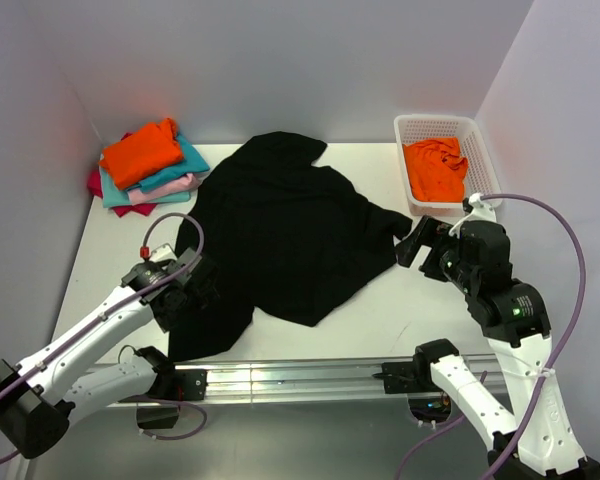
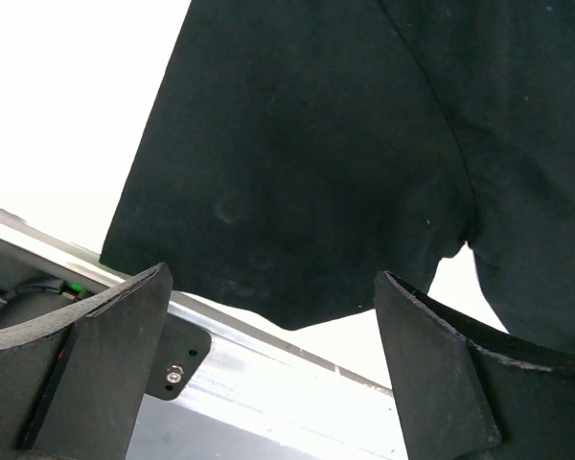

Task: Fold and stack the t-shirts
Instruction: Flatten out the tshirt

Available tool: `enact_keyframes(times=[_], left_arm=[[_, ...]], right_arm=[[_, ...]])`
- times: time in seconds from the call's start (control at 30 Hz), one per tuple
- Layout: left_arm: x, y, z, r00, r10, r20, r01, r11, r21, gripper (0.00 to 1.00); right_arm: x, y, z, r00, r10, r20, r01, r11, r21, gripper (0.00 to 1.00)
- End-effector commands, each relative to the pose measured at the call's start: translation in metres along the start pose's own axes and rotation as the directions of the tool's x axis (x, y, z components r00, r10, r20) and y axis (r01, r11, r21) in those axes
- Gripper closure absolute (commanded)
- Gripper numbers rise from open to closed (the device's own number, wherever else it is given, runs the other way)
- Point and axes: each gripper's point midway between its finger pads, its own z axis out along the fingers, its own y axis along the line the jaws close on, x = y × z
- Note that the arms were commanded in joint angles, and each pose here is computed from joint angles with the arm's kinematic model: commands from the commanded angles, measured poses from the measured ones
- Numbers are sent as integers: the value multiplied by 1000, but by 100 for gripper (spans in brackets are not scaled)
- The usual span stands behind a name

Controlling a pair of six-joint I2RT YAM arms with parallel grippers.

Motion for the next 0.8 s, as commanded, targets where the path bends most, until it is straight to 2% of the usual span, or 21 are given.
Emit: enact_keyframes(times=[0.0,0.13,0.2,0.27,0.3,0.37,0.43,0.53,0.6,0.63,0.67,0.73,0.77], left_arm=[[4,6,-1,996,-84,1,84,996,9,8],[22,16,14,991,-126,-38,126,992,-7,11],[23,15,15,979,-202,-34,202,979,3,14],[15,18,18,959,-282,14,282,959,-9,13],[11,20,18,953,-299,37,300,954,-20,8],[-6,25,16,926,-352,133,360,932,-37,7],[-15,27,24,911,-365,193,379,924,-43,3],[-32,9,30,907,-339,249,343,939,30,4],[-40,9,33,933,-246,264,253,967,6,1],[-56,1,36,913,-297,279,296,954,50,1],[-51,-8,39,950,-221,221,208,975,84,1],[-62,-4,50,933,-298,202,284,954,98,1],[-65,-4,54,942,-274,192,260,961,97,1]], right_arm=[[6,-3,-1,1000,-3,-3,3,1000,5,3],[10,-6,-1,1000,-5,-12,5,1000,6,3],[13,-6,0,1000,-6,-17,6,1000,8,3],[16,-8,2,999,-6,-32,7,1000,13,4],[17,-8,3,999,-7,-35,7,1000,11,4],[20,-6,5,999,-4,-52,4,1000,3,4],[21,-5,7,998,-1,-60,1,1000,-1,4],[18,-3,9,998,1,-70,-1,1000,6,5],[18,-4,9,997,-5,-80,6,1000,19,5],[15,-4,7,997,-8,-72,9,1000,20,5],[14,-4,8,997,-12,-75,14,1000,24,5],[12,-4,6,997,-20,-73,22,999,28,5],[12,-5,7,997,-23,-76,26,999,31,5]])
